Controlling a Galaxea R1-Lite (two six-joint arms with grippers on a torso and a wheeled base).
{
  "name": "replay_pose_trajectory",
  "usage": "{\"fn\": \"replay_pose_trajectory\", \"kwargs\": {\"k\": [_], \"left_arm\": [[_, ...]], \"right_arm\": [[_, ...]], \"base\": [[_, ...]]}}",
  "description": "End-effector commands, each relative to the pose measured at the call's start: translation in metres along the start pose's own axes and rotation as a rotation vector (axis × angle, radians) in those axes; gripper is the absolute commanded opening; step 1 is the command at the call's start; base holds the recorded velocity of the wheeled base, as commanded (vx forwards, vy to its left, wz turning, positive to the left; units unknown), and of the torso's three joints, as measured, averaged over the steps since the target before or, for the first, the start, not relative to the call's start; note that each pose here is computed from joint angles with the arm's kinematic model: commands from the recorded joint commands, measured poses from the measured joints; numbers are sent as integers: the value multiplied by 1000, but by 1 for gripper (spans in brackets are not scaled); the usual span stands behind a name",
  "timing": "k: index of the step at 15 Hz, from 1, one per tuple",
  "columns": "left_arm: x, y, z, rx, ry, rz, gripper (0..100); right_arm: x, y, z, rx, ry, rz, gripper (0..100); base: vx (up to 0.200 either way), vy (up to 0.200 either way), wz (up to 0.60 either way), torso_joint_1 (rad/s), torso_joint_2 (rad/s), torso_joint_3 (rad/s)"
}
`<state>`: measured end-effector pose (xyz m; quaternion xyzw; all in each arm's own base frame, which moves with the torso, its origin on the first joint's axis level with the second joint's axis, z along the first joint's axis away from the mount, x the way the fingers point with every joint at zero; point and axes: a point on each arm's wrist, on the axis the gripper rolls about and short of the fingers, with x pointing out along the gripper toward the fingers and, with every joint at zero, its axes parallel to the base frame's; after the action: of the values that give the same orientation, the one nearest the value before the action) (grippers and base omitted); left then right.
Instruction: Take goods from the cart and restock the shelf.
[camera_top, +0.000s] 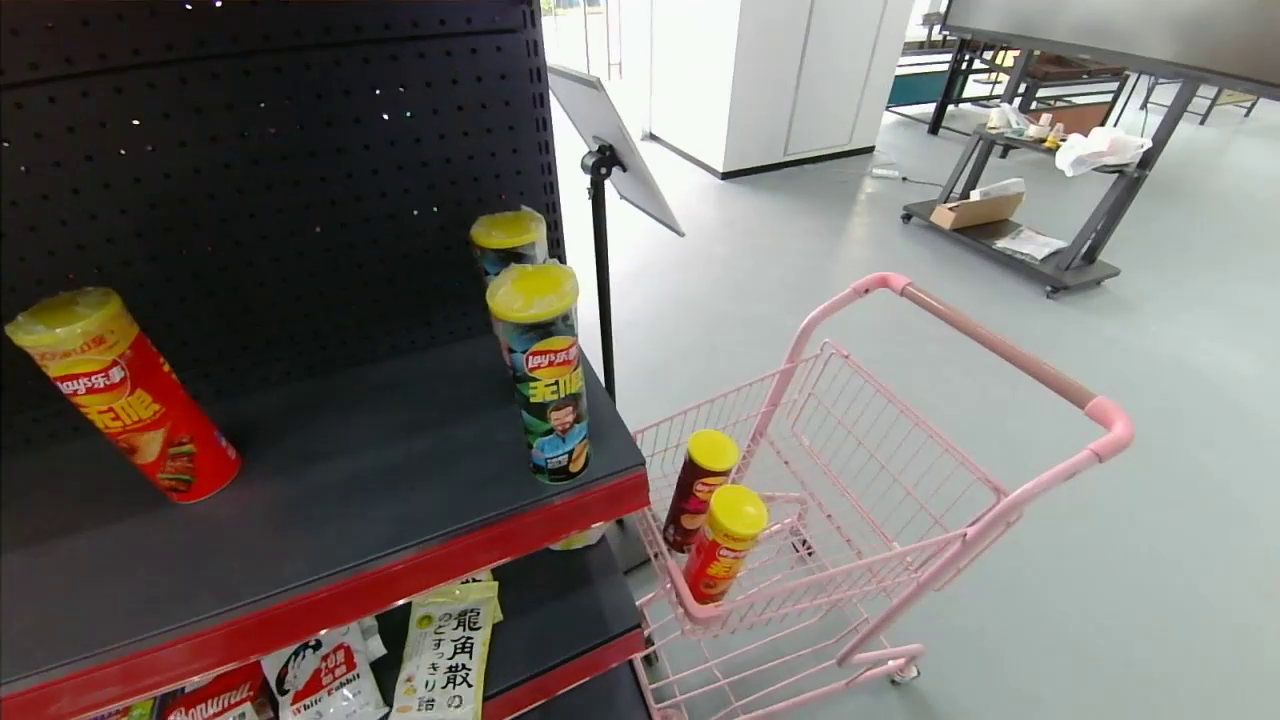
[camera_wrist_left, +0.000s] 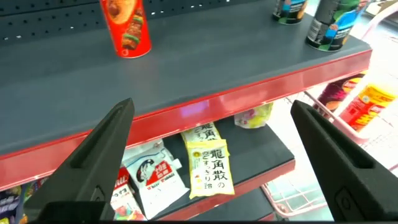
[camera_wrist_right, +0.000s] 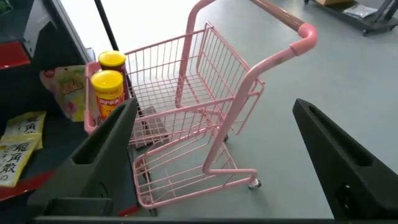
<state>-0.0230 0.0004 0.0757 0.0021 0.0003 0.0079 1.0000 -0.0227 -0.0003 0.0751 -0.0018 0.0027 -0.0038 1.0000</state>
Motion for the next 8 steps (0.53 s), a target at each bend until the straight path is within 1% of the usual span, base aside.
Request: {"fn": "replay_pose_trajectory", "kwargs": {"k": [1, 3, 8], "left_arm": [[0, 0, 0, 0, 1, 0, 100], [0, 0, 0, 0, 1, 0, 100], [0, 0, 0, -1, 1, 0, 100]], "right_arm": [[0, 0, 0, 1, -1, 0, 100], [0, 0, 0, -1, 1, 0, 100], [0, 0, 0, 1, -1, 0, 100]], "base": [[0, 0, 0, 0, 0, 0], [0, 0, 0, -38, 67, 55], [0, 0, 0, -148, 339, 189]]}}
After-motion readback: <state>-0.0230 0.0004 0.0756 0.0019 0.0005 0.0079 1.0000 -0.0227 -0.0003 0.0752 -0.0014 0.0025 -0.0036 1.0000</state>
